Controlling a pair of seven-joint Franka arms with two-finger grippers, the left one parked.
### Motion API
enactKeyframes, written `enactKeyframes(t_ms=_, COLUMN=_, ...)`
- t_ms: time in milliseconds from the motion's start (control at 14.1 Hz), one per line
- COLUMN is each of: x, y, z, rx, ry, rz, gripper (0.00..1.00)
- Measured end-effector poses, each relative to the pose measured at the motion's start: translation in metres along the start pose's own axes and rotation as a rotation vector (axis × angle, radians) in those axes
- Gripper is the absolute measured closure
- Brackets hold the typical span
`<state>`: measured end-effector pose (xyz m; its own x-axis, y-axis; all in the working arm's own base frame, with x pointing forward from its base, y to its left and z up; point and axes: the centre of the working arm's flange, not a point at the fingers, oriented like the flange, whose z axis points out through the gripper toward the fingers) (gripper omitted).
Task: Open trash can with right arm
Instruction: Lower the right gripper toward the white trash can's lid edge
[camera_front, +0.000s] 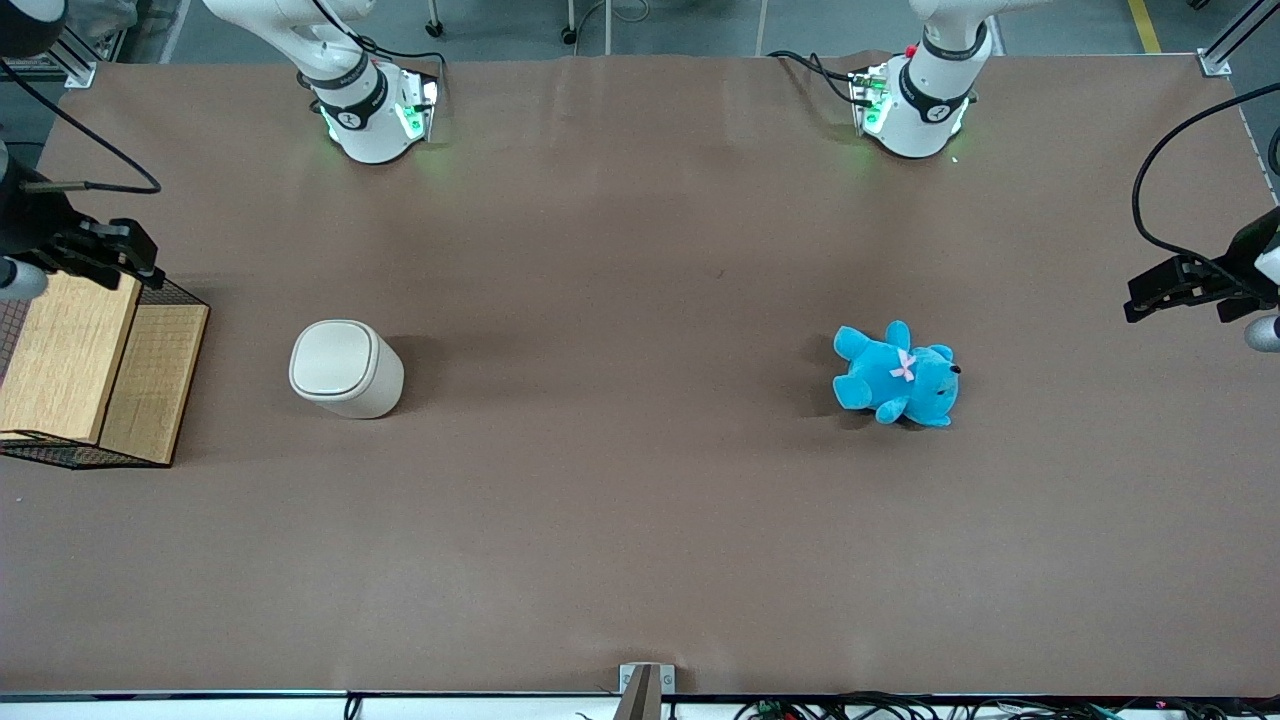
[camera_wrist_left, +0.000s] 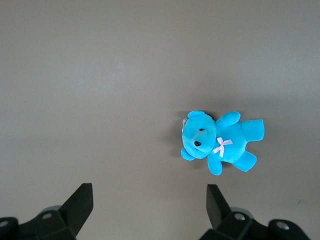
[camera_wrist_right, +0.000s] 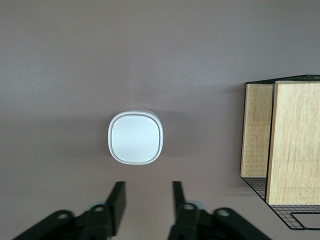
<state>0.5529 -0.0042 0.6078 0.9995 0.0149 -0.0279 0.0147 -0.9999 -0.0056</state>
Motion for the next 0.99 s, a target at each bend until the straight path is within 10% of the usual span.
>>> enactKeyframes(t_ms=283, x=0.012, y=-0.008, z=0.039, rx=0.000, ry=-0.086, rz=-0.015, gripper=0.99)
enactKeyframes(t_ms=778, x=0.034, y=-0.035, z=0.124, rx=0.031, ry=-0.245, rz=-0.049, gripper=0.99)
enactKeyframes(t_ms=990, x=0.037, y=-0.043, z=0.155, rx=0.037, ry=-0.256, rz=-0.058, gripper=0.99)
